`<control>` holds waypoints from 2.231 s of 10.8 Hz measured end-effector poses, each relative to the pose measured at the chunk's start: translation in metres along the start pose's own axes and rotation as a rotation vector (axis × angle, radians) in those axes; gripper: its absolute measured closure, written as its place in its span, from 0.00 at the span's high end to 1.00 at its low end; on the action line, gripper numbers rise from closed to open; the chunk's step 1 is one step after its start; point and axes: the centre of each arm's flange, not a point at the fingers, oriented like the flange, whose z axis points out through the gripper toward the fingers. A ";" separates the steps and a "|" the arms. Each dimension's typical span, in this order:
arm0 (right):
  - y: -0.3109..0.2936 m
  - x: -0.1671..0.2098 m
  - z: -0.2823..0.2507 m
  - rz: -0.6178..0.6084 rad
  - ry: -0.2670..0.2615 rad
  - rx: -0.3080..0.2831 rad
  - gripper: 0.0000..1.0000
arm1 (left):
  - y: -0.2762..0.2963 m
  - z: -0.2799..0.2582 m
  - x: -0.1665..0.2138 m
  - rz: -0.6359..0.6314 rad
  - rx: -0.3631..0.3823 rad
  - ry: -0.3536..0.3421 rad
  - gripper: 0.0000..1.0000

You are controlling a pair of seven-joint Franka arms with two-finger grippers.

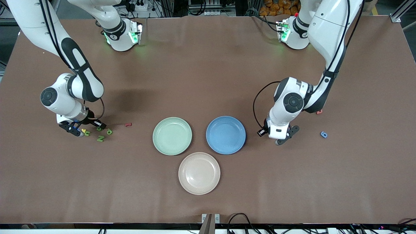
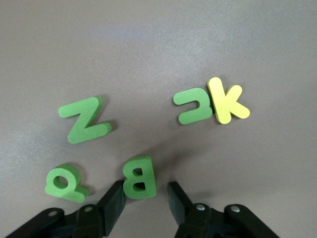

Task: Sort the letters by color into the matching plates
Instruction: 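Carry the blue X over the blue plate while the right gripper grasps B, then release the X onto the blue plate while the right gripper lifts B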

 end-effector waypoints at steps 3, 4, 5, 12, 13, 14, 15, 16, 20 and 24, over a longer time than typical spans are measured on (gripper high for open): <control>-0.002 0.000 0.000 -0.002 0.004 0.002 0.39 | 0.014 -0.021 -0.011 0.026 -0.022 0.012 0.35; -0.002 0.000 -0.001 -0.003 0.005 0.002 0.34 | 0.022 -0.027 -0.020 0.044 -0.025 0.012 0.35; -0.002 0.000 -0.002 -0.003 0.005 0.002 0.34 | 0.031 -0.030 -0.035 0.059 -0.026 0.010 0.35; -0.002 0.000 -0.002 -0.003 0.005 0.003 0.34 | 0.076 -0.045 -0.106 0.142 -0.063 0.014 0.35; -0.002 0.000 -0.002 -0.003 0.005 0.003 0.34 | 0.083 -0.050 -0.110 0.152 -0.076 0.018 0.35; -0.002 0.000 -0.002 -0.002 0.005 0.003 0.34 | 0.089 -0.050 -0.117 0.164 -0.081 0.017 0.35; -0.002 0.000 -0.002 -0.002 0.005 0.003 0.34 | 0.093 -0.046 -0.123 0.173 -0.082 0.015 0.35; -0.002 0.000 -0.002 -0.002 0.005 0.003 0.34 | 0.098 -0.041 -0.126 0.179 -0.082 0.013 0.35; -0.002 0.000 -0.002 -0.003 0.005 0.002 0.34 | 0.115 -0.018 -0.144 0.215 -0.106 0.015 0.35; -0.004 0.004 -0.005 -0.008 0.013 0.006 0.30 | 0.116 -0.017 -0.131 0.261 -0.107 0.032 0.62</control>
